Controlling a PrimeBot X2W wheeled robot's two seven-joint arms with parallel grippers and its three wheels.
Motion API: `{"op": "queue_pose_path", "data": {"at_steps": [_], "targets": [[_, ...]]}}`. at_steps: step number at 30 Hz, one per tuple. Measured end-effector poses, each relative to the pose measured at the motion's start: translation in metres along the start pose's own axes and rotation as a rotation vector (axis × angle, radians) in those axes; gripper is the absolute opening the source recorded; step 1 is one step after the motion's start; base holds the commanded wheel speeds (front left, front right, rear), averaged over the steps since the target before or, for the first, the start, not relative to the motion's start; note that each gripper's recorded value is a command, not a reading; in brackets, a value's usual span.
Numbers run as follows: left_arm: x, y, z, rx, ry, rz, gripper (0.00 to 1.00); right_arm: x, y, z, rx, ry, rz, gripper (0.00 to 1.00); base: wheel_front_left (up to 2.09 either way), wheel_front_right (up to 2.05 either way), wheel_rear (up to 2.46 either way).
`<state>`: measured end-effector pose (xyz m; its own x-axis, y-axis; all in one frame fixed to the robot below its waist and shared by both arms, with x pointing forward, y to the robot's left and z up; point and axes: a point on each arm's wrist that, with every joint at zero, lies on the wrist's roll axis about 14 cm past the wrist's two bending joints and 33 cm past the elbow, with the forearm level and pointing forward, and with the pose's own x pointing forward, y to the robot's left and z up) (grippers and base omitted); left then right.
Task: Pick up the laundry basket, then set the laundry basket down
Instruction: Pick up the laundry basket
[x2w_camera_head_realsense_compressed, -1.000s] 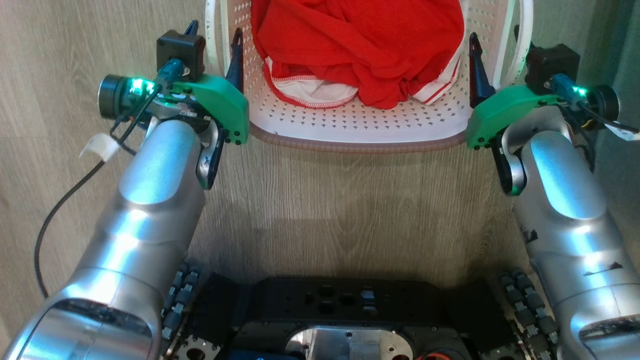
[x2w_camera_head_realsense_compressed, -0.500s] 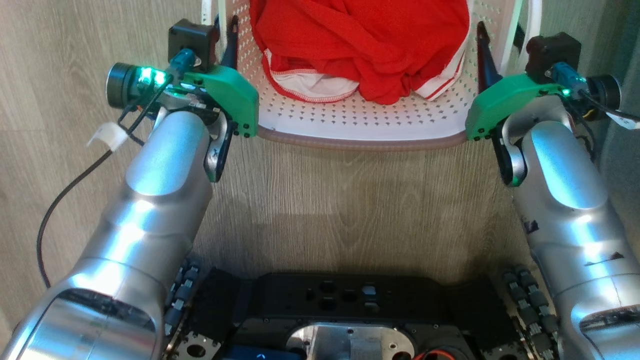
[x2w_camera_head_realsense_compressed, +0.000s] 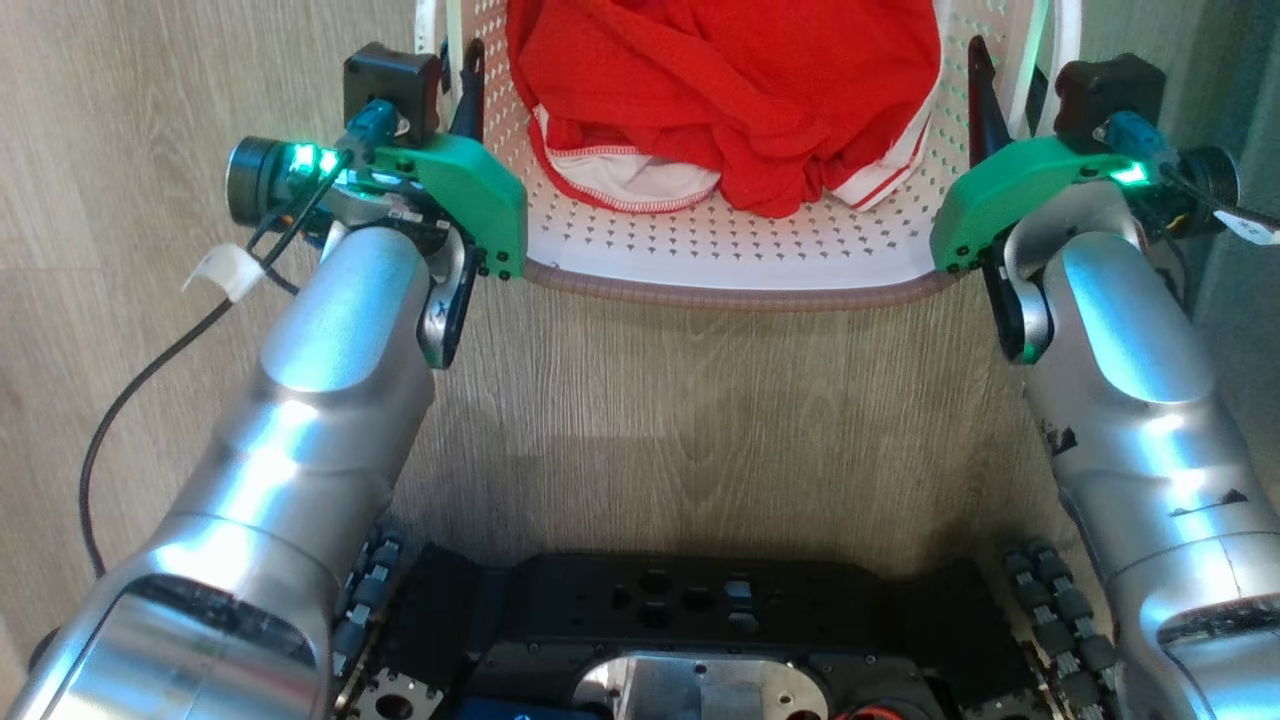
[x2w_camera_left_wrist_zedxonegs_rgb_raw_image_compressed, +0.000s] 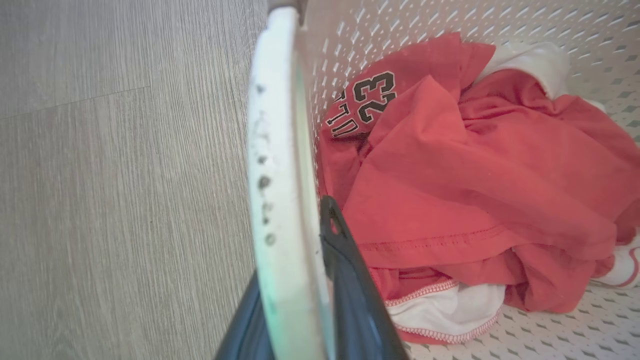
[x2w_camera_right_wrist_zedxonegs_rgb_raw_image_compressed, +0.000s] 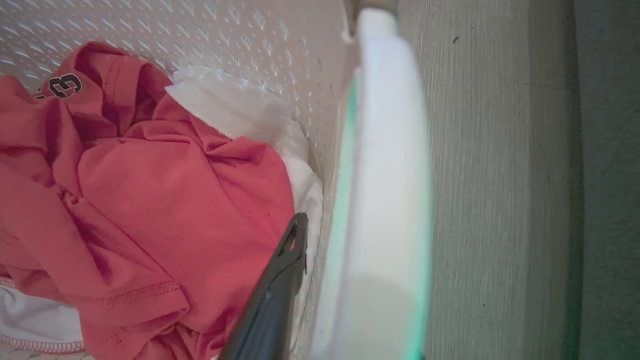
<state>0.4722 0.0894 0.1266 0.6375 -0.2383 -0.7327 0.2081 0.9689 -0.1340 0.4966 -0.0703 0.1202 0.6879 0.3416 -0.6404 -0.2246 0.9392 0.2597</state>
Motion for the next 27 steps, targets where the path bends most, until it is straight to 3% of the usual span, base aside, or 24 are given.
{"op": "queue_pose_path", "data": {"at_steps": [14, 27], "targets": [[-0.031, -0.009, 0.008, -0.038, 0.003, 0.002, 0.0, -0.024, 0.005, 0.014, 0.015, 0.031, -0.012, 0.0, 0.0, 0.0, 0.0], [-0.092, -0.029, -0.007, -0.089, 0.089, -0.014, 0.0, -0.082, 0.025, 0.016, 0.065, 0.105, -0.019, 0.0, 0.0, 0.0, 0.0]]}}
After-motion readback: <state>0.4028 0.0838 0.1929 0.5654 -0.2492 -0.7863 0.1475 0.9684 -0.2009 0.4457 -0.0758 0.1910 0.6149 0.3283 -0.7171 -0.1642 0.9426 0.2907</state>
